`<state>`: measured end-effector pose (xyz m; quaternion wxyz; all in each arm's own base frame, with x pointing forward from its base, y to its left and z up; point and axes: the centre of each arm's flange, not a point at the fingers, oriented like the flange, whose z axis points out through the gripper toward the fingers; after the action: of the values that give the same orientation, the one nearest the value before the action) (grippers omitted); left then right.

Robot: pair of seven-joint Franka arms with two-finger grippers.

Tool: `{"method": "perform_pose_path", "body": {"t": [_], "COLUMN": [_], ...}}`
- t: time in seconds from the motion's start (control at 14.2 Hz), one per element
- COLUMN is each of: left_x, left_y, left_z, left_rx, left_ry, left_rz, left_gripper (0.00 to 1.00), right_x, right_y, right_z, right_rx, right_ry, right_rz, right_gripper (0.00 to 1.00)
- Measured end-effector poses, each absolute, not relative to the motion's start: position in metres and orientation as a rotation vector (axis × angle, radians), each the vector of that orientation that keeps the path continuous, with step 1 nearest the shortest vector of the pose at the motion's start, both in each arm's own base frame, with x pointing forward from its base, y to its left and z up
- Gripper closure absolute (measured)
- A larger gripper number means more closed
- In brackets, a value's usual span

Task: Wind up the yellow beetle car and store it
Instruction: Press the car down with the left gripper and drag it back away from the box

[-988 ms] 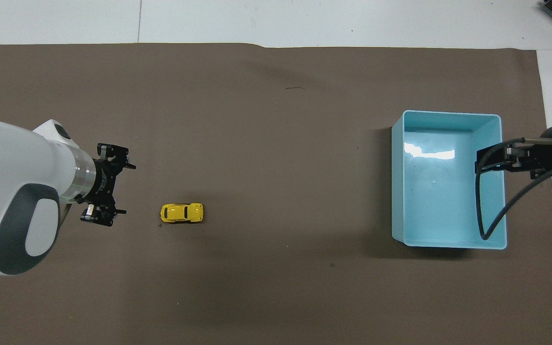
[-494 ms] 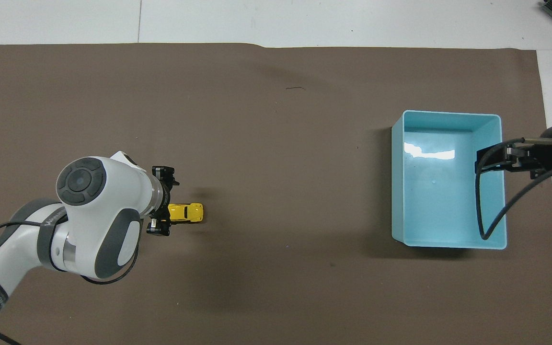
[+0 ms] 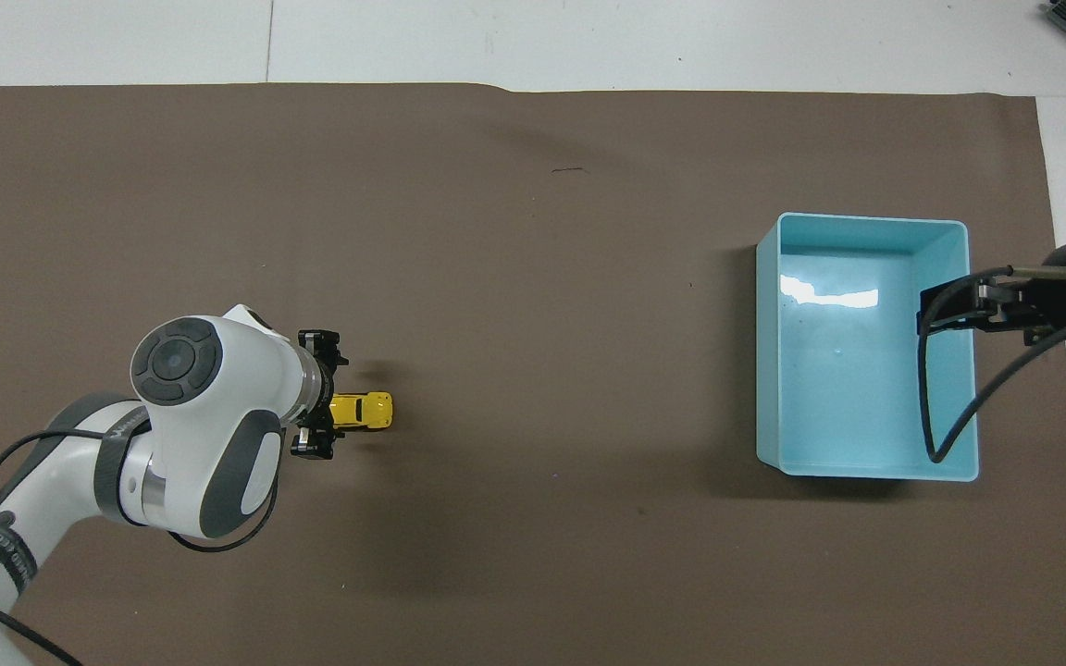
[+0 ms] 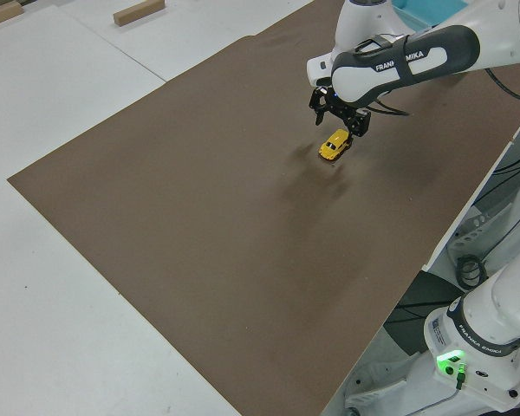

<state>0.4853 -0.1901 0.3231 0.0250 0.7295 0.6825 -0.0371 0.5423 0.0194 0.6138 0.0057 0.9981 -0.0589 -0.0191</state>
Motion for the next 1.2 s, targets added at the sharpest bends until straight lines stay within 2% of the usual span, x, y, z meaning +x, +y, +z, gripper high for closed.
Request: {"method": "perform_pose_path", "body": {"t": [0.07,0.42,0.49,0.85,1.2], "left_x": [0.484,0.479,0.478,0.479,0.485], "left_y": [-0.190,-0.199,-0.199,-0.188,-0.149], "left_z": [0.321,0.322,0.323,0.322,0.322], "left_rx": [2.252,2.268,2.266,2.270,2.267], "left_ry": [2.110,2.081,2.080,2.079,2.083], "left_rz": [-0.110,-0.102,-0.101,-0.099,-0.096], "left_gripper": [0.00,0.59,0.62,0.62,0.62], "right_x": [0.542,0.542,0.542,0.542,0.542], "right_y": [0.019,0.019,0.019,0.019,0.019], "right_z": [0.614,0.614,0.614,0.614,0.614], "right_rx": [3.124,3.124,3.124,3.124,3.124], "right_ry": [-0.184,-0.184,-0.184,-0.184,-0.184], "right_rz": [-0.060,-0.060,-0.060,-0.060,-0.060], "right_gripper": [0.00,0.00,0.00,0.00,0.00]}}
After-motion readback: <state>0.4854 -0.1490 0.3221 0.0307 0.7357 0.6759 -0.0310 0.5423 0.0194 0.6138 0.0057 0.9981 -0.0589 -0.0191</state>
